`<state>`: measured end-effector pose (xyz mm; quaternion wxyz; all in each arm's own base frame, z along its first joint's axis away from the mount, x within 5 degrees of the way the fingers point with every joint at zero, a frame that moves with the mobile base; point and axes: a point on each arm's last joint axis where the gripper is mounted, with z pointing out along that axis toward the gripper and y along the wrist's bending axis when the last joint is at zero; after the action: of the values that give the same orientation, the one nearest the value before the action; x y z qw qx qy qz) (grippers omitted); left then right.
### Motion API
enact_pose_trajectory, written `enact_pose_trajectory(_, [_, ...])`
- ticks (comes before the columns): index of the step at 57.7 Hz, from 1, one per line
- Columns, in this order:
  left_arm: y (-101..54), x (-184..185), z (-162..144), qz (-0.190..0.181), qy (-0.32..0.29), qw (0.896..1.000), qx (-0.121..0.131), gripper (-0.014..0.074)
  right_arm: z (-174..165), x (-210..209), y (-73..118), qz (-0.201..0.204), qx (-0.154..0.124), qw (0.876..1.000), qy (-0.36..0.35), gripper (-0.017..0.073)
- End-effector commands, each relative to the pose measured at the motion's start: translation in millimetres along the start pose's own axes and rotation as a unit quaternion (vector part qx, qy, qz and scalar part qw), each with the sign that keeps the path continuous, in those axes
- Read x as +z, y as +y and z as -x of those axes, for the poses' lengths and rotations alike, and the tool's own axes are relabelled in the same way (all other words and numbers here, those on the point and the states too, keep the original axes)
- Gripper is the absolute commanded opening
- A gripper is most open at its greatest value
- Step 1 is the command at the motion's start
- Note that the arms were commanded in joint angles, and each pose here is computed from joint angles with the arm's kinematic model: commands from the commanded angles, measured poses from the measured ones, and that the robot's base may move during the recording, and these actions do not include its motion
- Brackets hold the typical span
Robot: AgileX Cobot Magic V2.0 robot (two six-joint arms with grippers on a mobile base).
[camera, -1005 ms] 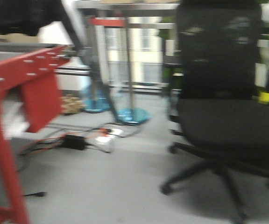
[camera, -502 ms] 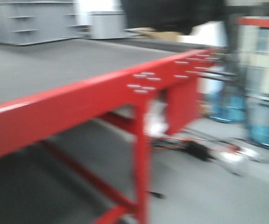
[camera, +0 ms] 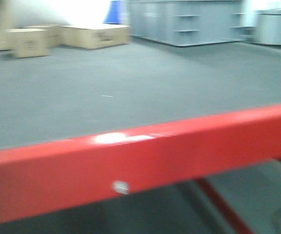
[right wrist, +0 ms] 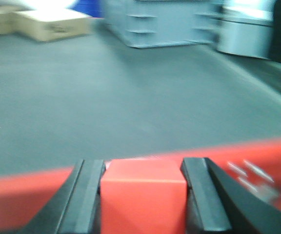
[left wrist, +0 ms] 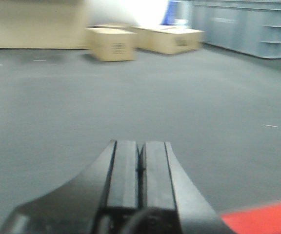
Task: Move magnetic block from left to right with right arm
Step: 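Turn the base past the chair toward the second grey table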
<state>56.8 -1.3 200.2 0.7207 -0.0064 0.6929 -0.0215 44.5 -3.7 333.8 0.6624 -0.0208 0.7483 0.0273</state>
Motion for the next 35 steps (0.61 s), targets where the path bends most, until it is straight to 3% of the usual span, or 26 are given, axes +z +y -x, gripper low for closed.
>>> enact_pose_trajectory(1, [0.1,-0.8,5.5,-0.002,-0.043,0.999,-0.006,-0.0126,15.9,-1.7,1.3,0.007,-0.012,0.999,-0.051,0.0252])
enact_pose_trajectory(35, [0.1,-0.8,5.5,-0.002,-0.043,0.999,-0.006,-0.0126,15.9,-1.7,1.3,0.007,-0.012,0.999,-0.051,0.0252])
